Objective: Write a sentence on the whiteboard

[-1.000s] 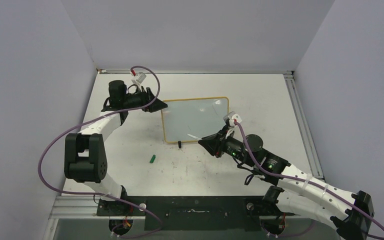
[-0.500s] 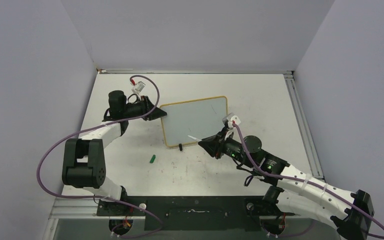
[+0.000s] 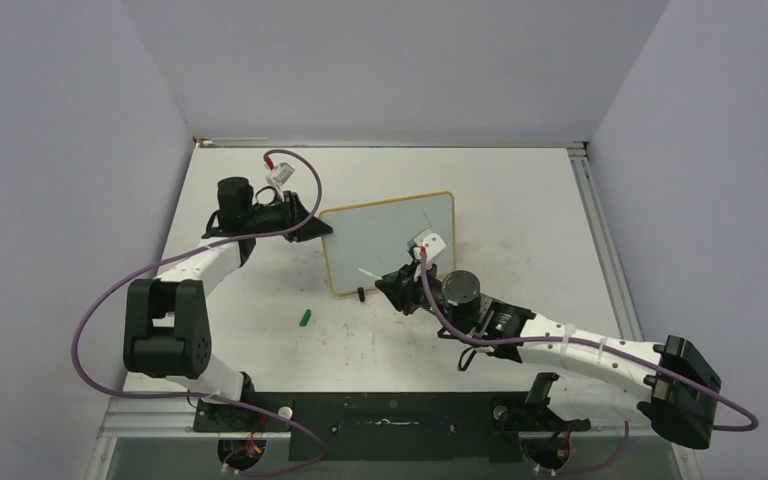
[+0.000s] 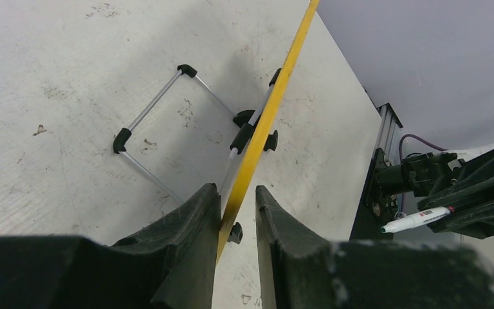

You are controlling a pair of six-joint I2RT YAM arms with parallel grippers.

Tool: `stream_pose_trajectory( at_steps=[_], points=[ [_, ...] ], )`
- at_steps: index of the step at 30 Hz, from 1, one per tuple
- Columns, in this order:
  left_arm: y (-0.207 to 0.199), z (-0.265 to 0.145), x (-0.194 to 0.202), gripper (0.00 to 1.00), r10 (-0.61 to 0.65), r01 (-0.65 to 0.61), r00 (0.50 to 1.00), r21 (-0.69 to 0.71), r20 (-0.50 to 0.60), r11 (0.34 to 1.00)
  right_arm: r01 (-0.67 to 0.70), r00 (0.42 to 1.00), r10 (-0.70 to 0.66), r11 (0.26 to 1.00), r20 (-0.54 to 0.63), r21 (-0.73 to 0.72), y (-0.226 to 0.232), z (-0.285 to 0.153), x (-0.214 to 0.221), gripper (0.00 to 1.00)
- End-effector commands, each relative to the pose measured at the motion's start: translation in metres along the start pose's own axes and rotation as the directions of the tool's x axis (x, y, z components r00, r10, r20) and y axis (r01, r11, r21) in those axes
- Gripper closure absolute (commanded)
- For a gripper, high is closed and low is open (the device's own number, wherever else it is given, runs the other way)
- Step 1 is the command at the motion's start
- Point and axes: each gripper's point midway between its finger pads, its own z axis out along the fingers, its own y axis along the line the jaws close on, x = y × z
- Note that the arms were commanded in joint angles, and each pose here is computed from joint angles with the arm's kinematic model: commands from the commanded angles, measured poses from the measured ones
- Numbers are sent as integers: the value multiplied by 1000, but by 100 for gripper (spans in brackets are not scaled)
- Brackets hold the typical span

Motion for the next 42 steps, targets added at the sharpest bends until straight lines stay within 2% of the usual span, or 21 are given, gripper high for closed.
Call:
stream_pose_trajectory(
  at_steps=[1, 5, 10, 15, 17, 42],
  points=[
    [-9, -1, -12, 76, 71, -70, 997, 59, -14, 996, 47, 979, -64, 995, 194, 91, 3, 15, -59, 95],
    [-7, -2, -12, 78, 93, -91, 995, 55, -29, 994, 53, 972, -89, 985, 219, 167, -4, 29, -63, 95],
    [-2, -4, -10, 91, 102, -100, 994, 45, -49, 994, 95, 966, -141, 973, 215, 212, -6, 56, -66, 95],
    [0, -5, -9, 95, 130, -127, 990, 47, -53, 991, 122, 960, -175, 964, 220, 234, -6, 75, -69, 95],
    [0, -6, -8, 100, 148, -146, 988, 46, -51, 988, 127, 959, -179, 965, 221, 231, -4, 81, -69, 95],
    [-2, -11, -1, 100, 189, -187, 980, 41, -69, 982, 188, 955, -237, 949, 178, 255, -7, 111, -57, 95]
  ],
)
